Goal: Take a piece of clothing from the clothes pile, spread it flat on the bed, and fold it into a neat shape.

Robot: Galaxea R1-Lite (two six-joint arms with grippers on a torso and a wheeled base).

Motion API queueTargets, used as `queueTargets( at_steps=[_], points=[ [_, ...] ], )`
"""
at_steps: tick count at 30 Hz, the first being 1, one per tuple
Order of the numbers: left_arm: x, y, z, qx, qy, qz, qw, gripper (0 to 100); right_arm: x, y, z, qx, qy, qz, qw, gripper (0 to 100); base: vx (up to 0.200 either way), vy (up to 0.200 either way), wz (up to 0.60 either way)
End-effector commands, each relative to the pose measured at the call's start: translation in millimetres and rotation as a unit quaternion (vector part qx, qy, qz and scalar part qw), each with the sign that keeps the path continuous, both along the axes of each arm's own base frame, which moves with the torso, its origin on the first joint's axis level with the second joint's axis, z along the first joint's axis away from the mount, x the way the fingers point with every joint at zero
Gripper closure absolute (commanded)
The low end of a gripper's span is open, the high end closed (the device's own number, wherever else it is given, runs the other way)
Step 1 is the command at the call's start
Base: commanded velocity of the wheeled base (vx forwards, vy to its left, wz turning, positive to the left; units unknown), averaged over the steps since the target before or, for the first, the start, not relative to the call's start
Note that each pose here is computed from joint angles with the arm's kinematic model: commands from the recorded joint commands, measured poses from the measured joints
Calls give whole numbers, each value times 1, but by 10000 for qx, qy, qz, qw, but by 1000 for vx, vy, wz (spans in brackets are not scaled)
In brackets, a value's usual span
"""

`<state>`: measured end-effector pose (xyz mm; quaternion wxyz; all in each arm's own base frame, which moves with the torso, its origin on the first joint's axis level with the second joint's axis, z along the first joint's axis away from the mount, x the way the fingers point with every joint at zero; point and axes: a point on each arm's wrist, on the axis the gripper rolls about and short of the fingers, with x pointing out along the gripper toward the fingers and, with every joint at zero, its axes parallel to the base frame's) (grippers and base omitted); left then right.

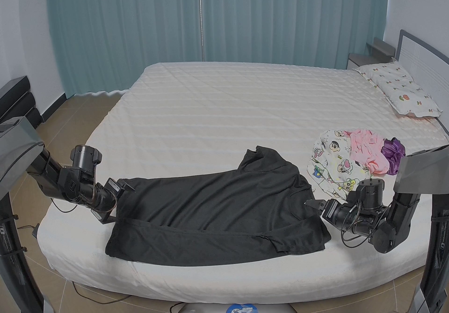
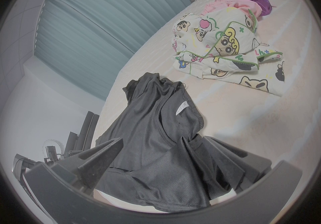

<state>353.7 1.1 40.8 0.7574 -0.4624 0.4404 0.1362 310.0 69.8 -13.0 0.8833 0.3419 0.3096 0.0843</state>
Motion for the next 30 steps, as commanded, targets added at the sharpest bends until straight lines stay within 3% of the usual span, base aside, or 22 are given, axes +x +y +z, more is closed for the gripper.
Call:
queueTargets(
  at_steps=[1, 4, 16, 30],
  points=[
    [-10, 5, -5, 87, 92, -316, 9994, 0, -1, 0, 0, 2, 1, 3, 10000, 0, 0, 0, 0],
    [-19, 12, -10, 198, 113, -756, 9969, 0, -1, 0, 0, -1, -17, 6, 10000, 0, 0, 0, 0],
    [-15, 20, -23, 591, 19, -1344, 9892, 0, -1, 1, -1, -12, 3, 33, 10000, 0, 0, 0, 0],
    [-5, 9, -33, 651, 96, -1470, 9869, 0, -1, 3, -2, -24, -3, 71, 10000, 0, 0, 0, 0]
  ],
)
